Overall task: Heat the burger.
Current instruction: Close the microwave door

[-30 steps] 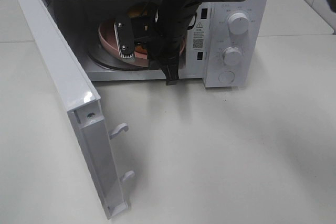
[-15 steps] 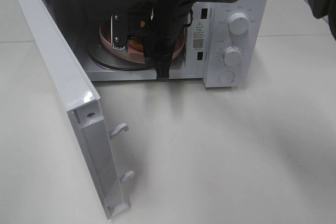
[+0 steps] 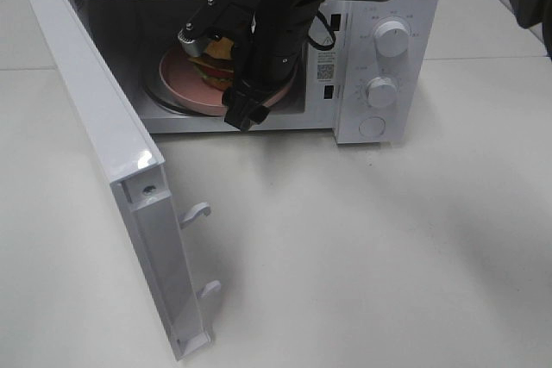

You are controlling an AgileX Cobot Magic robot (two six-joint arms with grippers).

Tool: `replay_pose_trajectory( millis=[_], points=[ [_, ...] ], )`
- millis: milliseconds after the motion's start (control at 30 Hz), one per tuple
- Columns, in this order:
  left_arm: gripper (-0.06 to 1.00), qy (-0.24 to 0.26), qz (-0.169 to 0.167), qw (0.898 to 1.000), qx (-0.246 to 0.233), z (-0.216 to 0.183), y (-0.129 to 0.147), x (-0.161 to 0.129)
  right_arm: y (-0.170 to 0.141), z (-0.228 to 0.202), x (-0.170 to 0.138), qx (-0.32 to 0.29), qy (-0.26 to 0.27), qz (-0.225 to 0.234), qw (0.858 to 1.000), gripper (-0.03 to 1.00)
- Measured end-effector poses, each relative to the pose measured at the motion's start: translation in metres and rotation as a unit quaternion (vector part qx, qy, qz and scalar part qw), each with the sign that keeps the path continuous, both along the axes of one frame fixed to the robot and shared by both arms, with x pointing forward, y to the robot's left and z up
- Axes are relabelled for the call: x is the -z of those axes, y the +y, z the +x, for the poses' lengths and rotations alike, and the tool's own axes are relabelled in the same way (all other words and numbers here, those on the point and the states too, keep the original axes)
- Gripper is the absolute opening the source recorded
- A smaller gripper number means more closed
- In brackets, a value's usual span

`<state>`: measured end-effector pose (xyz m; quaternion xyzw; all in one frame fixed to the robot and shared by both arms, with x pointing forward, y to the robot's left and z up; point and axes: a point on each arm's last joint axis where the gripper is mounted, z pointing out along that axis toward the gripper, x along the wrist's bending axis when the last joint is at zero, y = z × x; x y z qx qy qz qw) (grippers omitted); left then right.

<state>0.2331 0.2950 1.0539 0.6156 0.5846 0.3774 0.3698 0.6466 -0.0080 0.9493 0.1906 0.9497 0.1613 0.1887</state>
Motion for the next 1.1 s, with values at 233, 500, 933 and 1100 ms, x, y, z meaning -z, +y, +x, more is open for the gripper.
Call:
replay_pose_trajectory(
  millis=[233, 500, 933, 1100],
  points=[
    [0.0, 0.0, 0.0, 1.0, 0.0, 0.0, 0.0, 0.0, -0.001, -0.002, 0.0, 0.051, 0.024, 0.017, 0.998, 0.75],
    [0.0, 0.0, 0.0, 1.0, 0.0, 0.0, 0.0, 0.0, 0.0, -0.007, -0.009, 0.091, 0.05, 0.049, 0.993, 0.75],
    [0.0, 0.0, 0.0, 1.0, 0.0, 0.0, 0.0, 0.0, 0.0, -0.016, -0.028, 0.166, 0.097, 0.103, 0.976, 0.75],
    [0.0, 0.0, 0.0, 1.0, 0.0, 0.0, 0.0, 0.0, -0.002, -0.021, -0.026, 0.174, 0.128, 0.087, 0.972, 0.75]
  ],
)
